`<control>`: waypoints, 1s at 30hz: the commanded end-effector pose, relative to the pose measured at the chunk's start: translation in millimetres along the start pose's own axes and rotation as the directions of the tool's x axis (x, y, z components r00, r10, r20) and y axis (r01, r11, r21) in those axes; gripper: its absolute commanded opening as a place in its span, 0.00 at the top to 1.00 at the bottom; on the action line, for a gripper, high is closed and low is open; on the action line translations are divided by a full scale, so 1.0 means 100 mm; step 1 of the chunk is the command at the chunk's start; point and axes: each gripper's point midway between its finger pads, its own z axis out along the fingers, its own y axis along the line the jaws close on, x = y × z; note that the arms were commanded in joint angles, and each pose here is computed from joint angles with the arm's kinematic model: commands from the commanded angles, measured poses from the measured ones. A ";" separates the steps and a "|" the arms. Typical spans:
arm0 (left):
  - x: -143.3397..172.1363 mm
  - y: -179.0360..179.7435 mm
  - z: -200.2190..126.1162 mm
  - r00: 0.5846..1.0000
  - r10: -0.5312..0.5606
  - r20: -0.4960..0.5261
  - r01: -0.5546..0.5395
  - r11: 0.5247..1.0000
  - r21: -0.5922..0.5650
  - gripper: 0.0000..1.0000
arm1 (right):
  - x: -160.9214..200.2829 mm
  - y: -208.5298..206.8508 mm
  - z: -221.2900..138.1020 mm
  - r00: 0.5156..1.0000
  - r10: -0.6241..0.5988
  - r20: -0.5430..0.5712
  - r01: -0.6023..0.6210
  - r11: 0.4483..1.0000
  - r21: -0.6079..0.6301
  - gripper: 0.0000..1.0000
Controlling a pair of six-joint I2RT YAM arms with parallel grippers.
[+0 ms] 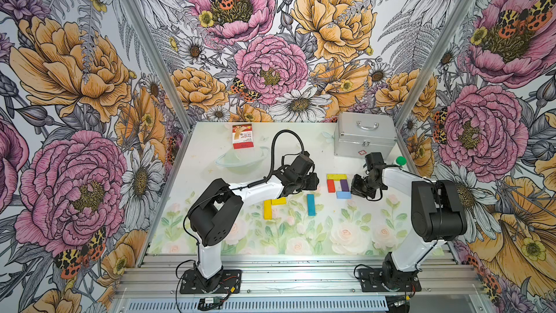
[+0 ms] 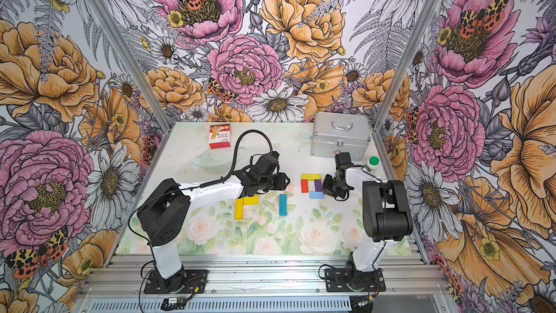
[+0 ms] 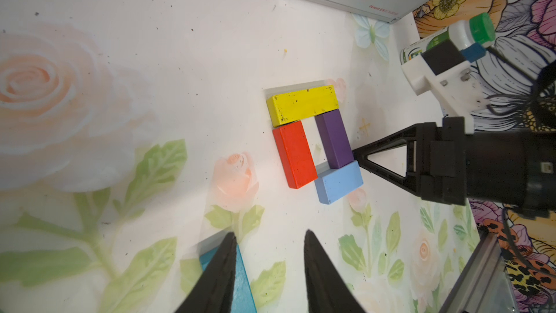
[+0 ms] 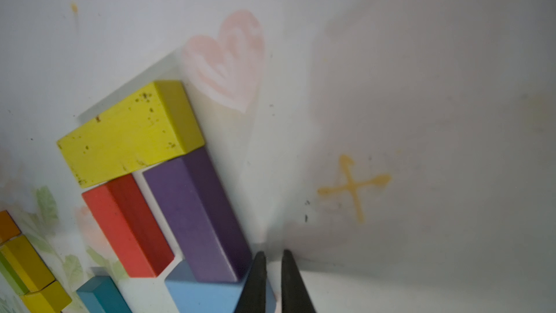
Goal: Assemble the letter p with building blocks
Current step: Assemble the building block at the center of the board.
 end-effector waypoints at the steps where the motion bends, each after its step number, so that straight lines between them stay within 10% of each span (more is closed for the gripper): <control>1: -0.03 0.00 0.03 1.000 -0.004 0.000 0.004 1.000 0.015 0.62 | 0.00 0.00 0.06 1.000 -0.008 -0.012 0.008 1.000 0.015 0.86; 30: 0.00 0.04 0.05 1.000 -0.007 -0.010 0.007 1.000 0.011 0.61 | 0.05 -0.02 0.08 1.000 -0.008 -0.016 0.008 1.000 0.028 0.86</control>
